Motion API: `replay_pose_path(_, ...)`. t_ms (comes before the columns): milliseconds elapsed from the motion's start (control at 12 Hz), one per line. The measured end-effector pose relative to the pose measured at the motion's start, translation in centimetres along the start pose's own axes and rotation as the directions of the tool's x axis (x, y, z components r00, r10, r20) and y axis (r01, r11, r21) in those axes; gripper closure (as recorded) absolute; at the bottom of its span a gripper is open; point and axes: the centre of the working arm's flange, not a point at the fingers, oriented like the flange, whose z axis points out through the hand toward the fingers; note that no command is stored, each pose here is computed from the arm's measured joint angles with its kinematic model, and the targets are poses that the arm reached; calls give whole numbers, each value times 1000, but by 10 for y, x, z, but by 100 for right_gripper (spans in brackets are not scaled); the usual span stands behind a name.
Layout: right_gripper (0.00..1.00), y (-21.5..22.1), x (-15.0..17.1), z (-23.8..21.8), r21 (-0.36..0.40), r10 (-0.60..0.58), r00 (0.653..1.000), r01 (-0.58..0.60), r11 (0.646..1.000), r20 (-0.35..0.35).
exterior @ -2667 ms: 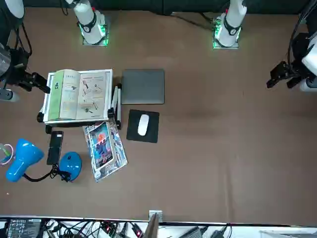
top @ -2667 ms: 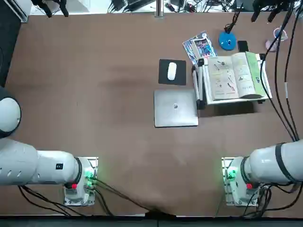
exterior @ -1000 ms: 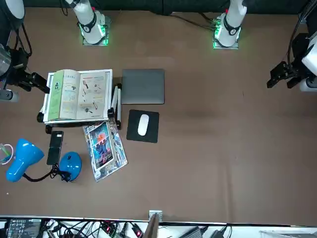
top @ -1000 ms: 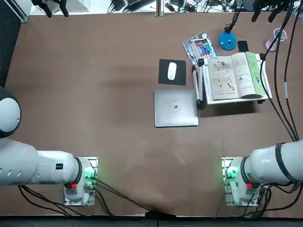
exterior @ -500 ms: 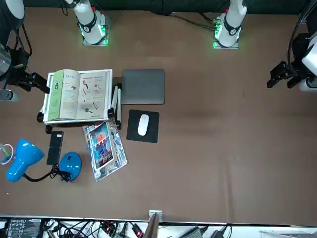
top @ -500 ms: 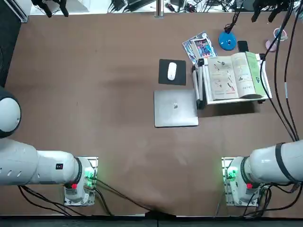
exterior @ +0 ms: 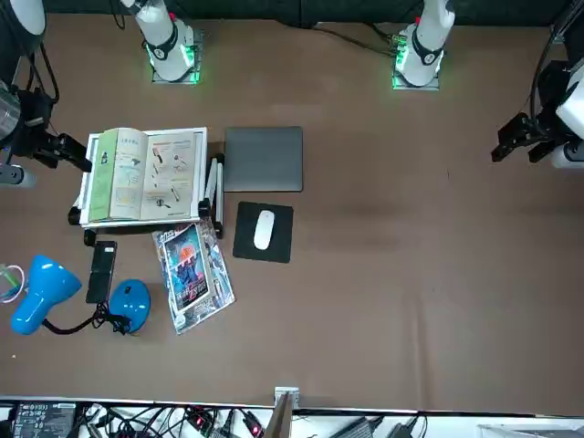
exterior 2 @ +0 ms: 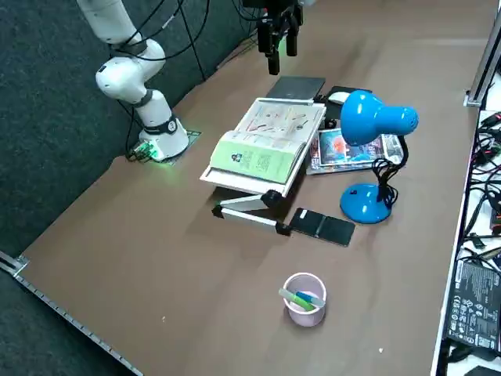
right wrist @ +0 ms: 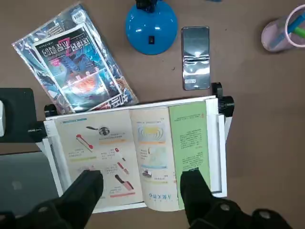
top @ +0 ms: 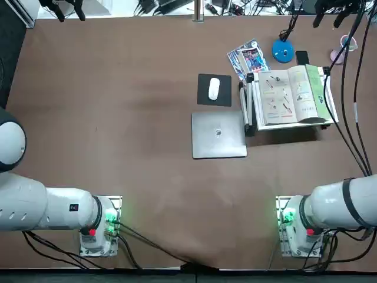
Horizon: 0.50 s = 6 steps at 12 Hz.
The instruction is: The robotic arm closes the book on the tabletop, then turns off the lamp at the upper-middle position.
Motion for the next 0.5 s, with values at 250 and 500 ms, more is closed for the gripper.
replay_pose_path(250, 0, 0, 0, 0, -1, 0, 1000, 0, 1000, 1)
replay_pose_path(500, 0, 1, 0, 0, -2, 1, 1000, -1, 1000, 3)
